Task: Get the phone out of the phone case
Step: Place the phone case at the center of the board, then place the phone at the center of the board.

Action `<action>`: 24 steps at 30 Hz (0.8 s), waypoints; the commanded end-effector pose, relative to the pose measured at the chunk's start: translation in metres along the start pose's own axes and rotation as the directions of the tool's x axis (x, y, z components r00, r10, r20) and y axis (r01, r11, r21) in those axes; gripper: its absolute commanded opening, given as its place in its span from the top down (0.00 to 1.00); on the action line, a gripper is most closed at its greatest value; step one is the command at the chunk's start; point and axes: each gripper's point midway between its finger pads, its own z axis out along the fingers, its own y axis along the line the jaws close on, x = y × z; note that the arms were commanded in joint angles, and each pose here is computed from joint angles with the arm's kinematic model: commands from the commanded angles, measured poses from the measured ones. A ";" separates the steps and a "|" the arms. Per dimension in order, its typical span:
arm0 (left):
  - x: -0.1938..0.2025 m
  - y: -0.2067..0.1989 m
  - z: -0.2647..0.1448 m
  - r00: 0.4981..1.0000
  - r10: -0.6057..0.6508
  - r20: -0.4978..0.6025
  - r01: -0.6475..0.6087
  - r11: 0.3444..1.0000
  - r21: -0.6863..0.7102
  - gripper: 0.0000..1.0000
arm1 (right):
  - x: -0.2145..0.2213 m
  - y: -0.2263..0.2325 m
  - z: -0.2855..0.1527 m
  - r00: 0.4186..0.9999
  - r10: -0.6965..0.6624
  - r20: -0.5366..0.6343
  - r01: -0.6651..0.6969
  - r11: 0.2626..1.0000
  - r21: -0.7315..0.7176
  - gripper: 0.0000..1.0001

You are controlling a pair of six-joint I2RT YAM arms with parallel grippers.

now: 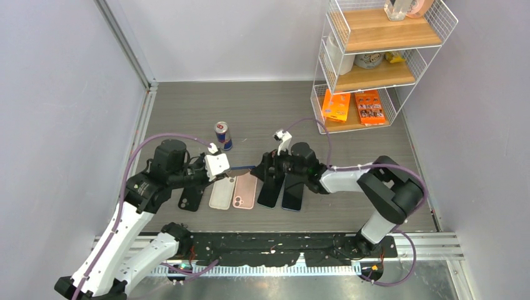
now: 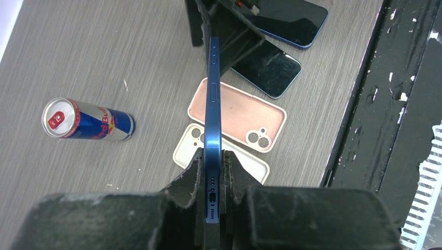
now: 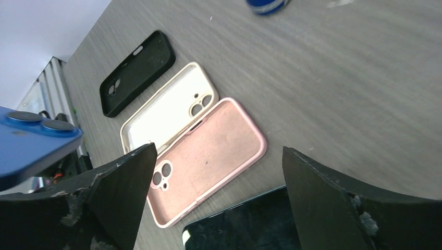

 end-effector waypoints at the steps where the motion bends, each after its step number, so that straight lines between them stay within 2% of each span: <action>1: -0.027 0.013 -0.006 0.994 0.063 0.092 -0.058 0.997 -0.054 1.00 | -0.059 0.002 -0.017 0.969 -0.223 0.106 0.220 0.975 0.040 0.00; 4: -0.031 0.015 -0.006 0.992 0.078 0.102 -0.073 0.996 -0.054 1.00 | -0.084 -0.006 -0.040 0.933 -0.336 0.130 0.323 0.940 0.107 0.04; 9: -0.042 0.014 -0.002 0.987 0.093 0.131 -0.092 0.996 -0.013 1.00 | -0.107 -0.028 -0.081 0.892 -0.421 0.162 0.381 0.896 0.229 0.05; 12: -0.047 0.015 0.003 0.985 0.101 0.143 -0.104 0.994 0.014 1.00 | -0.111 -0.020 -0.104 0.849 -0.498 0.178 0.464 0.862 0.201 0.05; 14: -0.049 0.016 0.008 0.984 0.100 0.144 -0.105 0.994 0.030 1.00 | -0.103 -0.008 -0.114 0.821 -0.555 0.134 0.541 0.831 0.127 0.05; 17: -0.055 0.016 0.014 0.984 0.090 0.153 -0.103 0.992 0.079 1.00 | -0.088 0.024 -0.125 0.780 -0.617 0.098 0.624 0.779 -0.060 0.05; 19: -0.061 0.010 0.019 0.982 0.073 0.176 -0.099 0.985 0.142 1.00 | -0.086 0.044 -0.135 0.731 -0.676 0.099 0.682 0.712 -0.167 0.05; 20: -0.064 0.007 0.022 0.980 0.064 0.188 -0.097 0.980 0.173 1.00 | -0.075 0.053 -0.141 0.737 -0.671 0.081 0.668 0.706 -0.234 0.05; 21: -0.067 0.006 0.026 0.979 0.055 0.197 -0.095 0.975 0.202 1.00 | -0.079 0.060 -0.145 0.715 -0.692 0.098 0.691 0.677 -0.254 0.05; 24: -0.072 -0.002 0.035 0.978 0.036 0.204 -0.092 0.958 0.273 1.00 | -0.072 0.074 -0.153 0.709 -0.699 0.097 0.686 0.651 -0.323 0.05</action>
